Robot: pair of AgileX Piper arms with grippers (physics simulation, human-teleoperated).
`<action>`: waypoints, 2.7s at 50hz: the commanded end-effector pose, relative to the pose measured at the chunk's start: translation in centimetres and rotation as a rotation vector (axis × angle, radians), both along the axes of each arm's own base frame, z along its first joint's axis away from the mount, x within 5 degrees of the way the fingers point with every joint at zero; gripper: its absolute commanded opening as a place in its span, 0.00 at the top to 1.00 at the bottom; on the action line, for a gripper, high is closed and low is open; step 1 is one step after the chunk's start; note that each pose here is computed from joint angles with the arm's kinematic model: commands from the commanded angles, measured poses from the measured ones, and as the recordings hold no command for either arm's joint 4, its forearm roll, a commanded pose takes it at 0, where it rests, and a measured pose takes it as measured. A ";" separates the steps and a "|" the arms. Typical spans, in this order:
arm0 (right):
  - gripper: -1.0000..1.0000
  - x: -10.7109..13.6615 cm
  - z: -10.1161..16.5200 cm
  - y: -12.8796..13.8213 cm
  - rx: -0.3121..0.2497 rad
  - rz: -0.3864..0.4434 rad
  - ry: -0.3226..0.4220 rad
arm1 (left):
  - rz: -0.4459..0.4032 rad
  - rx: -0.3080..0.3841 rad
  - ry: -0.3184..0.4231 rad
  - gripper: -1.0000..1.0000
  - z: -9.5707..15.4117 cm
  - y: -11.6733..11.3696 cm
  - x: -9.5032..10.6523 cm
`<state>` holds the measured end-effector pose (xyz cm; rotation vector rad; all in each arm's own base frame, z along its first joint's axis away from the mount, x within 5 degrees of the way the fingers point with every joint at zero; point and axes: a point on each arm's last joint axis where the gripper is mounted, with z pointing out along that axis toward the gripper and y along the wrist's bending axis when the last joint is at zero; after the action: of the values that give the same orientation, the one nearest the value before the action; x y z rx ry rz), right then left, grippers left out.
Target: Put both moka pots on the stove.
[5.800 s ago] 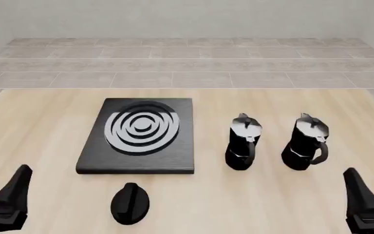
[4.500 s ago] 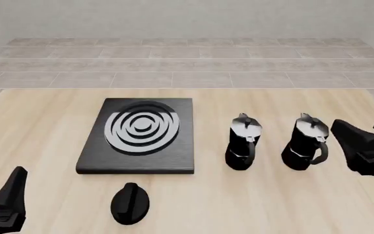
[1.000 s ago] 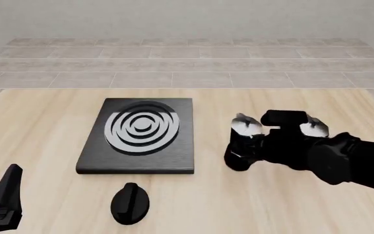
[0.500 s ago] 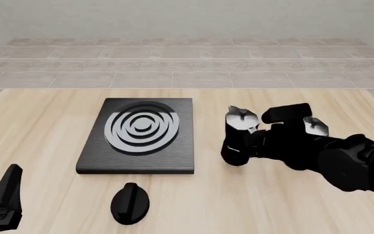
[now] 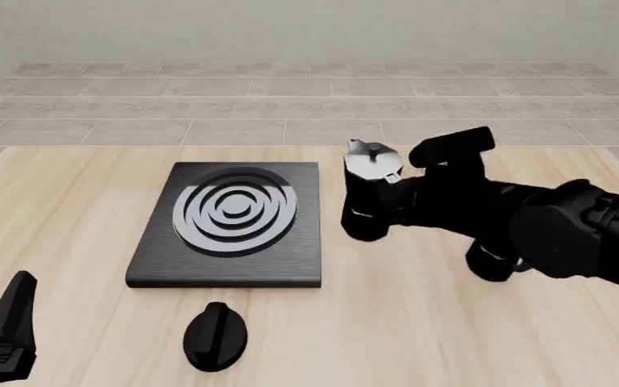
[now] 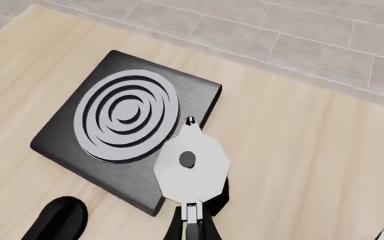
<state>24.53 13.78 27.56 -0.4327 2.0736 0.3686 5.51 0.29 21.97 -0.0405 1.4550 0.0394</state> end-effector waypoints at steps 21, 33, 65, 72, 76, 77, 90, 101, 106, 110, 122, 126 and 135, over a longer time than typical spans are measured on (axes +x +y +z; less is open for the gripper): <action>1.00 4.2 7.3 9.9 -0.025 0.228 -0.141 | 0.003 0.008 -0.006 0.00 0.2 0.0 0.0; 1.00 5.5 7.9 13.1 -0.016 0.269 -0.151 | 0.002 0.010 -0.005 0.00 0.1 0.0 0.0; 1.00 9.2 6.1 21.2 0.086 0.299 -0.143 | -0.002 0.014 -0.010 0.00 0.2 0.0 0.0; 1.00 9.9 5.8 22.5 0.099 0.305 -0.153 | 0.009 0.010 -0.012 0.00 0.0 0.0 0.0; 1.00 10.7 5.3 22.9 0.097 0.299 -0.150 | 0.014 0.006 -0.012 0.00 0.2 0.1 0.0; 1.00 10.9 5.2 23.0 0.096 0.298 -0.150 | 0.014 0.005 -0.012 0.00 0.3 0.1 -0.1; 1.00 12.9 3.5 24.1 0.081 0.289 -0.141 | 0.018 -0.002 -0.012 0.00 0.4 0.1 -0.1; 1.00 14.0 1.7 24.5 0.067 0.280 -0.126 | 0.022 -0.008 -0.011 0.00 0.3 0.1 -0.1; 1.00 14.8 1.5 24.4 0.063 0.270 -0.127 | 0.023 -0.008 -0.012 0.00 0.4 0.1 -0.1; 1.00 15.6 1.1 24.2 0.056 0.259 -0.125 | 0.027 -0.011 -0.012 0.00 0.4 0.1 -0.1; 1.00 16.8 0.4 24.0 0.032 0.250 -0.123 | 0.028 -0.014 -0.011 0.00 0.3 0.2 -0.1; 1.00 17.0 0.1 23.8 0.024 0.248 -0.121 | 0.028 -0.015 -0.011 0.00 0.4 0.2 -0.1; 1.00 17.2 -0.5 23.9 0.011 0.249 -0.108 | 0.028 -0.015 -0.010 0.00 0.2 0.2 0.0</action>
<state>41.49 37.88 25.11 -0.7109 1.9616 0.4849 5.44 0.44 22.30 -0.0718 1.4441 0.0513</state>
